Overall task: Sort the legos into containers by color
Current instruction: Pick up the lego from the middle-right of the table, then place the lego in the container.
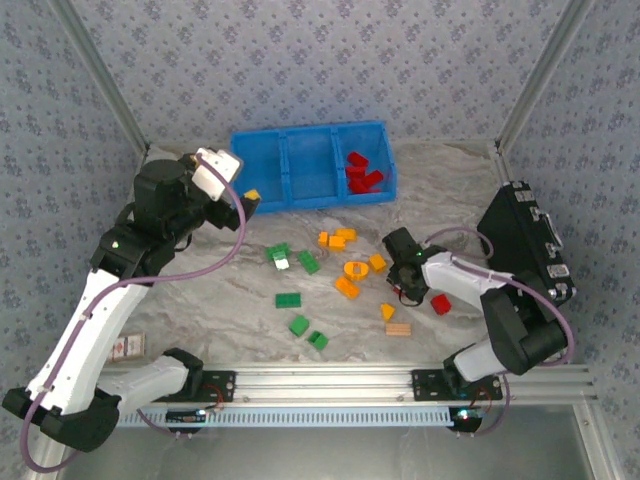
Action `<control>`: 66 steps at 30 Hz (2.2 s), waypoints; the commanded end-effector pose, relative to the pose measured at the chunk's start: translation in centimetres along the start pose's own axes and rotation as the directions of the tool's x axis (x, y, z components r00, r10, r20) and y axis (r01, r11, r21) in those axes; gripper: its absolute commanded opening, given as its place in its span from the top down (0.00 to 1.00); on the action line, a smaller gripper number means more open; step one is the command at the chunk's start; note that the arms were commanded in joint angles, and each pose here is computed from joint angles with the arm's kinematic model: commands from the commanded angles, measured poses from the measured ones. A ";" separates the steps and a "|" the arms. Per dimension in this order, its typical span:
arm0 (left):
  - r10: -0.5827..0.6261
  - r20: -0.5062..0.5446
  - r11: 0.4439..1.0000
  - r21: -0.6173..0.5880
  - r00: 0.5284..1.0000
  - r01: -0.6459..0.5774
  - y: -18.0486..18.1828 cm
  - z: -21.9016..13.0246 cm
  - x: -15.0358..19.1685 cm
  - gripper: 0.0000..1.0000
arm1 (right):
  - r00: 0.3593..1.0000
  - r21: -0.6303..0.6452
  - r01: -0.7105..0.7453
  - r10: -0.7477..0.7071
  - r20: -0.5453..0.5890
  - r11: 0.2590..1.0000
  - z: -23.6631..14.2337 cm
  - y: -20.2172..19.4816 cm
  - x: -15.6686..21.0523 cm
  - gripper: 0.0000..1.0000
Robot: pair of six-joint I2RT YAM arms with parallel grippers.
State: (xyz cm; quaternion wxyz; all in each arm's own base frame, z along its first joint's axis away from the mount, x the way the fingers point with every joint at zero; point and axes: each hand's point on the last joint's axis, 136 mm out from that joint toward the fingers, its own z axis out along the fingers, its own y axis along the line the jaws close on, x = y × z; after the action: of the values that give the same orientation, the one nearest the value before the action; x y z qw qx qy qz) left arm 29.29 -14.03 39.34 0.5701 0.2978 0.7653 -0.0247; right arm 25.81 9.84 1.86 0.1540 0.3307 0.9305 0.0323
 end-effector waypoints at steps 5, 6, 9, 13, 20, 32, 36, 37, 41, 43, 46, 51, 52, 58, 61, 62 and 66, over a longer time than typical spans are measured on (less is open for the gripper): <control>0.027 -0.021 1.000 -0.009 0.999 -0.027 0.2 0.9 0.3 0.00 | 0.988 -0.027 0.142 -0.140 0.064 0.990 0.7 3.8 -2.5 0.68; 0.030 -0.022 0.999 -0.014 0.999 -0.030 0.3 1.0 0.2 0.00 | 0.982 -0.033 0.174 -0.171 0.085 0.984 0.2 4.6 -3.2 0.69; 0.048 -0.015 0.999 -0.019 0.999 -0.048 0.4 1.1 0.1 0.00 | 0.954 -0.036 0.267 -0.259 0.151 0.963 -1.9 7.5 -5.9 0.69; 0.074 -0.003 0.997 -0.030 0.997 -0.074 0.6 1.0 -0.1 0.00 | 0.908 -0.067 0.363 -0.337 0.248 0.929 -5.0 12.7 -10.1 0.69; 0.103 -0.048 0.994 -0.028 0.993 -0.105 0.5 2.3 0.8 0.00 | 0.868 -0.138 0.443 -0.385 0.315 0.886 -5.0 20.4 -15.0 0.69; 0.146 -0.066 0.989 -0.022 0.987 -0.148 0.7 2.3 0.6 0.00 | 0.871 -0.209 0.456 -0.386 0.303 0.865 1.2 27.1 -18.9 0.68; 0.155 -0.071 0.987 -0.027 0.985 -0.157 0.8 2.3 0.9 0.00 | 0.873 -0.205 0.455 -0.387 0.298 0.867 2.1 27.6 -19.4 0.63; 0.156 -0.074 0.987 -0.025 0.985 -0.158 0.7 2.4 1.0 0.00 | 0.873 -0.204 0.454 -0.387 0.298 0.867 2.2 27.5 -19.5 0.61; 0.154 -0.075 0.988 -0.015 0.985 -0.156 0.5 2.9 1.2 0.00 | 0.869 -0.197 0.464 -0.399 0.293 0.864 1.7 27.2 -19.6 0.54; 0.150 -0.070 0.988 -0.008 0.986 -0.151 0.3 3.0 1.1 0.00 | 0.862 -0.194 0.475 -0.409 0.300 0.859 1.0 27.0 -19.6 0.50; 0.139 -0.058 0.990 -0.002 0.989 -0.140 0.2 2.7 1.0 0.00 | 0.849 -0.189 0.496 -0.427 0.312 0.847 -0.6 26.3 -19.2 0.48; 0.118 -0.020 0.993 0.003 0.993 -0.118 0.0 1.3 0.5 0.00 | 0.802 -0.181 0.562 -0.478 0.358 0.807 -5.5 23.7 -18.3 0.47; 0.115 -0.016 0.993 0.002 0.993 -0.115 0.0 1.1 0.5 0.00 | 0.788 -0.174 0.580 -0.493 0.368 0.796 -6.6 22.8 -18.0 0.46; 0.089 0.002 0.996 -0.005 0.996 -0.089 -0.1 -0.1 0.8 0.00 | 0.735 -0.080 0.651 -0.599 0.319 0.755 -12.9 13.3 -14.2 0.45; 0.075 0.025 0.997 0.003 0.997 -0.075 -0.2 -0.6 0.4 0.00 | 0.797 -0.013 0.572 -0.552 0.243 0.820 -14.6 7.1 -11.3 0.44; 0.071 0.030 0.997 0.006 0.997 -0.071 -0.3 -0.8 0.3 0.00 | 0.829 0.007 0.527 -0.517 0.213 0.850 -14.8 4.8 -10.3 0.42; 0.061 0.043 0.998 0.015 0.997 -0.061 -0.4 -1.2 0.1 0.00 | 0.909 0.039 0.392 -0.393 0.140 0.919 -14.5 -2.6 -6.6 0.36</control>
State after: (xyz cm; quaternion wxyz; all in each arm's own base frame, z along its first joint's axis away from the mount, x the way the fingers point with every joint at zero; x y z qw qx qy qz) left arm 28.65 -13.71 38.70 0.5717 0.3318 0.7503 -0.0004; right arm 30.47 7.65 21.36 0.3164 0.0749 0.9454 0.0241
